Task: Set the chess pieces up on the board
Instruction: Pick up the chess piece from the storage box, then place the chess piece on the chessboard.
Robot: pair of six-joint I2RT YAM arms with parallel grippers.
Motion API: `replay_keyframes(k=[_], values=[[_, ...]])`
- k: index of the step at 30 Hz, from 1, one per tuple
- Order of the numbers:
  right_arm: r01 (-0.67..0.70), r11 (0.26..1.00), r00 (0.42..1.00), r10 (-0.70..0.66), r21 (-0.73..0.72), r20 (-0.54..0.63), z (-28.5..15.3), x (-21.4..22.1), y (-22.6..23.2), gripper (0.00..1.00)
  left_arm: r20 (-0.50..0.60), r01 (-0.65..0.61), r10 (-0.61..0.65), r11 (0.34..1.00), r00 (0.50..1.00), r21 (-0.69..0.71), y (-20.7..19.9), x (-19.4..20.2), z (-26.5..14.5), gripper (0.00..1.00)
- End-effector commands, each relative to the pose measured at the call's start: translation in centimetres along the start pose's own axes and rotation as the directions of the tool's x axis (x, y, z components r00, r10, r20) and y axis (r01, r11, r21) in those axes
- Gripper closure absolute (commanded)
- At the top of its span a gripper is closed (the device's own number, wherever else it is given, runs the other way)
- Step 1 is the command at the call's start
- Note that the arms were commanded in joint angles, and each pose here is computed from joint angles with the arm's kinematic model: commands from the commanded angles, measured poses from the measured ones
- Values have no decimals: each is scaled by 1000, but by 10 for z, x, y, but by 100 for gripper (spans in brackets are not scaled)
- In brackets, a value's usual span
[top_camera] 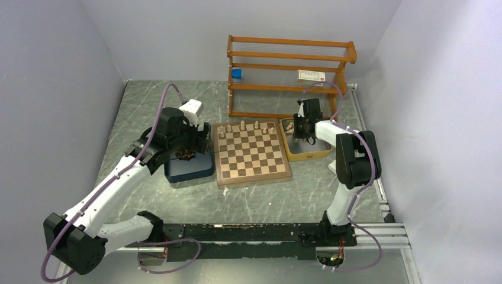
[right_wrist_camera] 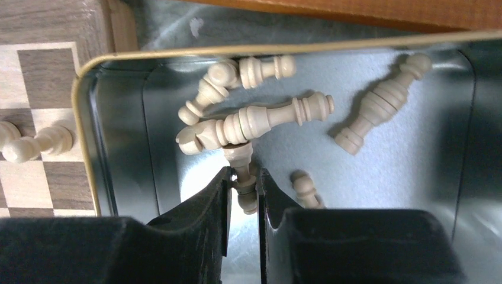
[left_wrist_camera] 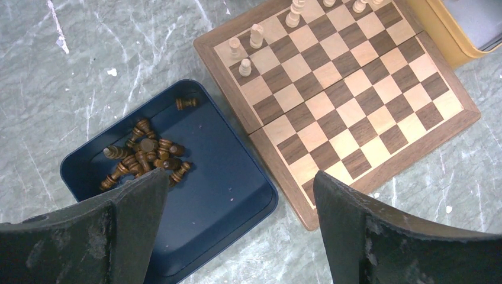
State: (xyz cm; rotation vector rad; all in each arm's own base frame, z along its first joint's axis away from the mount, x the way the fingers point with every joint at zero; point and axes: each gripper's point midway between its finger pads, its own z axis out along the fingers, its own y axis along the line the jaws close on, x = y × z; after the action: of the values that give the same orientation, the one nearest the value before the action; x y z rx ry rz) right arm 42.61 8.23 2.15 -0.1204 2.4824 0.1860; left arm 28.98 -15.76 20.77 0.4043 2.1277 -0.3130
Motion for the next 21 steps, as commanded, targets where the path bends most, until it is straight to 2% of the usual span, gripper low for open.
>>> replay_keyframes(k=[1, 8, 15, 18, 21], values=[[-19, 998, 999, 16, 57, 51, -27, -26, -5, 84, 20, -13, 13, 1000, 1000, 24, -5, -4, 3, 4], [-36, 999, 994, 38, -21, 104, -59, -52, 14, 84, 18, 24, -25, 998, 1000, 50, -11, -4, 7, 6], [93, 980, 984, -63, -174, 169, -94, -69, 65, 82, -3, 182, -188, 949, 982, 257, -55, -18, 14, 14], [231, 919, 961, -163, -320, 226, -110, -67, 110, 82, -56, 252, -249, 899, 967, 358, -76, -20, 22, 16], [366, 838, 919, -255, -405, 302, -126, -61, 148, 82, -146, 351, -320, 823, 936, 447, -94, -26, 28, 23]])
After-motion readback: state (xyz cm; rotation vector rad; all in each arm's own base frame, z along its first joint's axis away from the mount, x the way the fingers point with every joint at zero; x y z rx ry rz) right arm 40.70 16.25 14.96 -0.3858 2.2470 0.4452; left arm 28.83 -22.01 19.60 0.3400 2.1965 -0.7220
